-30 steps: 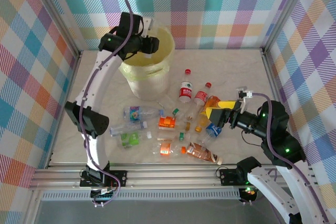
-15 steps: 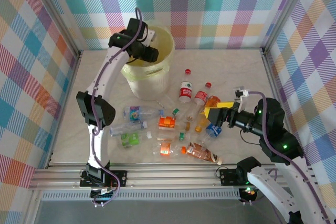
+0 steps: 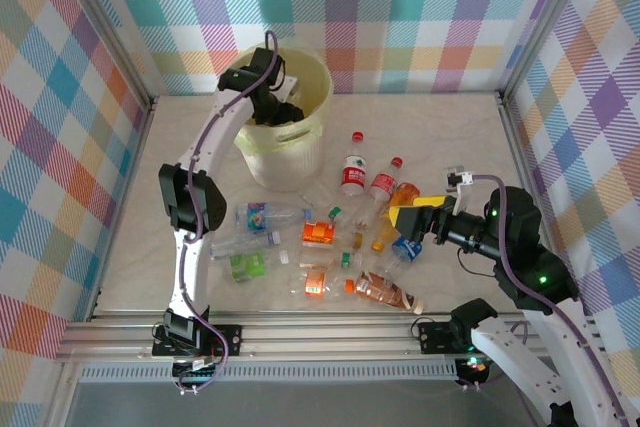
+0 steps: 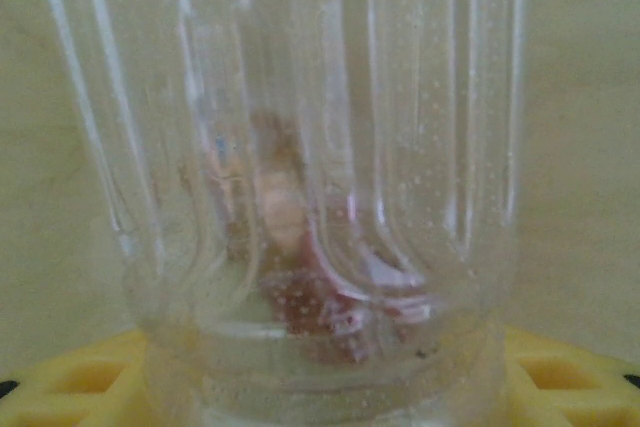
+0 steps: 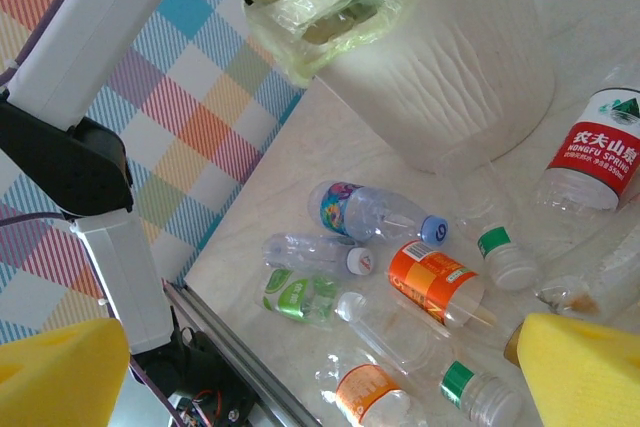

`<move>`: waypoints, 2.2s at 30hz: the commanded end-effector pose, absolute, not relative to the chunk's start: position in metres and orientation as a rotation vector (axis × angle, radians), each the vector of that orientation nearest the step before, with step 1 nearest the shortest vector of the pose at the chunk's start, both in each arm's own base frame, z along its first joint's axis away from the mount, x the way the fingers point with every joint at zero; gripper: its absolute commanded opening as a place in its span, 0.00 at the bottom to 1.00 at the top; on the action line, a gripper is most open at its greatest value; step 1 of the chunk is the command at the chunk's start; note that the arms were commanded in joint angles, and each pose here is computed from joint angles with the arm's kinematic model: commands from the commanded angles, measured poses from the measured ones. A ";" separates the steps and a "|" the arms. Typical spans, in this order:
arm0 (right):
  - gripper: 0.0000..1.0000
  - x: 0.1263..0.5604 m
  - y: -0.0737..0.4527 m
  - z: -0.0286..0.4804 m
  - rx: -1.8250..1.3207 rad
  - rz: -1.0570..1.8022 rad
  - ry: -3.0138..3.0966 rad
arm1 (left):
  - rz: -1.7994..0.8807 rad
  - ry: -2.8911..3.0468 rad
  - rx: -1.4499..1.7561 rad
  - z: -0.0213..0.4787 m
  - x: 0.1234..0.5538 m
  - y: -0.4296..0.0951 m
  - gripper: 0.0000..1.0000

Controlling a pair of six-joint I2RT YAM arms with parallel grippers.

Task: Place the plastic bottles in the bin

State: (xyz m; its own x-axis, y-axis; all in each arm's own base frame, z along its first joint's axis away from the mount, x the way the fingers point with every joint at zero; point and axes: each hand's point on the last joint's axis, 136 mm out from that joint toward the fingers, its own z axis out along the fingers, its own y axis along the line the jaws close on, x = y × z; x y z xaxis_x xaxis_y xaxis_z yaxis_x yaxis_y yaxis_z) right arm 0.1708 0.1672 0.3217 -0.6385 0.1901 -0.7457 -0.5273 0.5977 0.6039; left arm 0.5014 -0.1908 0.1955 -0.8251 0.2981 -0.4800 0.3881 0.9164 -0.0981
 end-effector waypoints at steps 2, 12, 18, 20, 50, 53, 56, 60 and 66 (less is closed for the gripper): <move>1.00 0.171 0.166 0.322 -0.251 1.090 2.015 | -0.309 2.607 0.478 0.207 0.497 -0.192 0.66; 1.00 0.176 0.158 0.288 -0.146 1.023 2.172 | -0.377 2.545 0.441 0.239 0.493 -0.197 0.88; 1.00 0.170 0.154 0.269 -0.105 1.009 2.255 | -0.446 2.468 0.423 0.276 0.486 -0.202 0.94; 1.00 0.170 0.154 0.260 -0.070 1.024 2.274 | -0.480 2.431 0.415 0.291 0.483 -0.205 0.96; 0.83 0.116 0.166 0.119 -0.225 0.627 2.765 | -1.044 2.042 0.602 0.425 0.293 -0.225 1.00; 0.83 0.112 0.170 0.109 -0.298 0.529 2.777 | -1.142 2.025 0.692 0.415 0.255 -0.233 1.00; 0.84 0.110 0.176 0.100 -0.362 0.469 2.780 | -1.238 2.007 0.764 0.403 0.221 -0.241 1.00; 0.85 0.108 0.184 0.086 -0.447 0.414 2.784 | -1.326 2.019 0.836 0.379 0.189 -0.252 1.00; 0.90 0.105 0.194 0.076 -0.546 0.402 2.768 | -1.320 2.095 0.852 0.348 0.175 -0.257 1.00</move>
State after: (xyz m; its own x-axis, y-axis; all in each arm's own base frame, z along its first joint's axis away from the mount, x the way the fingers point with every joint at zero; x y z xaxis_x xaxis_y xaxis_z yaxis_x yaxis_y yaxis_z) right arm 0.1004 0.1893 0.0778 -0.9057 -0.3016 -0.2979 -0.3740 0.8993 0.2265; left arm 0.1794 -0.2544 0.3428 -0.6880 0.2430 -0.6839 0.7196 0.3507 -0.5993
